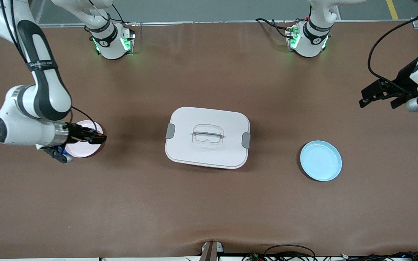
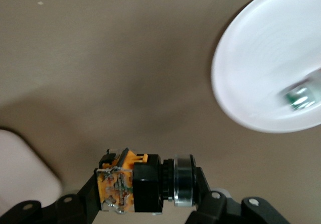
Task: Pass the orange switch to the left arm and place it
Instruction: 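Lift the switch over the white box with the right gripper while the left gripper approaches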
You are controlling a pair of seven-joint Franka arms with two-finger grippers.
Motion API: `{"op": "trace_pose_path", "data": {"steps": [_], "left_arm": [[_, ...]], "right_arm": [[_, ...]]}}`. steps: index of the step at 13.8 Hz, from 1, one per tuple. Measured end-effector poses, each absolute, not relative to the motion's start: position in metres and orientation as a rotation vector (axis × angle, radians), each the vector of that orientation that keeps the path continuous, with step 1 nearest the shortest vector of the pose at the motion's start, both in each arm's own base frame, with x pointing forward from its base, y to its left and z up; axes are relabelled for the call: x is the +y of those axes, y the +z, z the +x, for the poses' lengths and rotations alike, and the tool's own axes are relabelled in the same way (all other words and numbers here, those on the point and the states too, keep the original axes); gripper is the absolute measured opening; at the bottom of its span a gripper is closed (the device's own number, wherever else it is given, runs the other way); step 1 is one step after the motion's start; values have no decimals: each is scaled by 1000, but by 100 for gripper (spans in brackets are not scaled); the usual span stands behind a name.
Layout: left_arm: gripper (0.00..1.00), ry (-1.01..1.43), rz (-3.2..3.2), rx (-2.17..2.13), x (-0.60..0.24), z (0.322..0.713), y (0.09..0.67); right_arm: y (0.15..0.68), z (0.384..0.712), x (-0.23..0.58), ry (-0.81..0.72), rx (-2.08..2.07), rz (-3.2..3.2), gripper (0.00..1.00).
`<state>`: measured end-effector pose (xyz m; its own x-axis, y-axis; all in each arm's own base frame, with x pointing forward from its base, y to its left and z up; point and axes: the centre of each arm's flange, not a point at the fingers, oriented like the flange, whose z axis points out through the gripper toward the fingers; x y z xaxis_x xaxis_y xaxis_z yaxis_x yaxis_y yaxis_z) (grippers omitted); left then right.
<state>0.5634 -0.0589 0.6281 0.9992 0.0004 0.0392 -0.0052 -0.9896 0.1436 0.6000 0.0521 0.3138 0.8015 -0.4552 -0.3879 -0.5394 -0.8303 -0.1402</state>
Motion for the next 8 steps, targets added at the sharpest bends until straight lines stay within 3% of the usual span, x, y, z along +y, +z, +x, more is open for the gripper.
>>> {"op": "trace_pose_path", "data": {"steps": [8], "left_arm": [[100, -11, 2685, -10, -94, 556, 638]], "right_arm": [[387, 611, 221, 517, 1170, -2475, 73]]}}
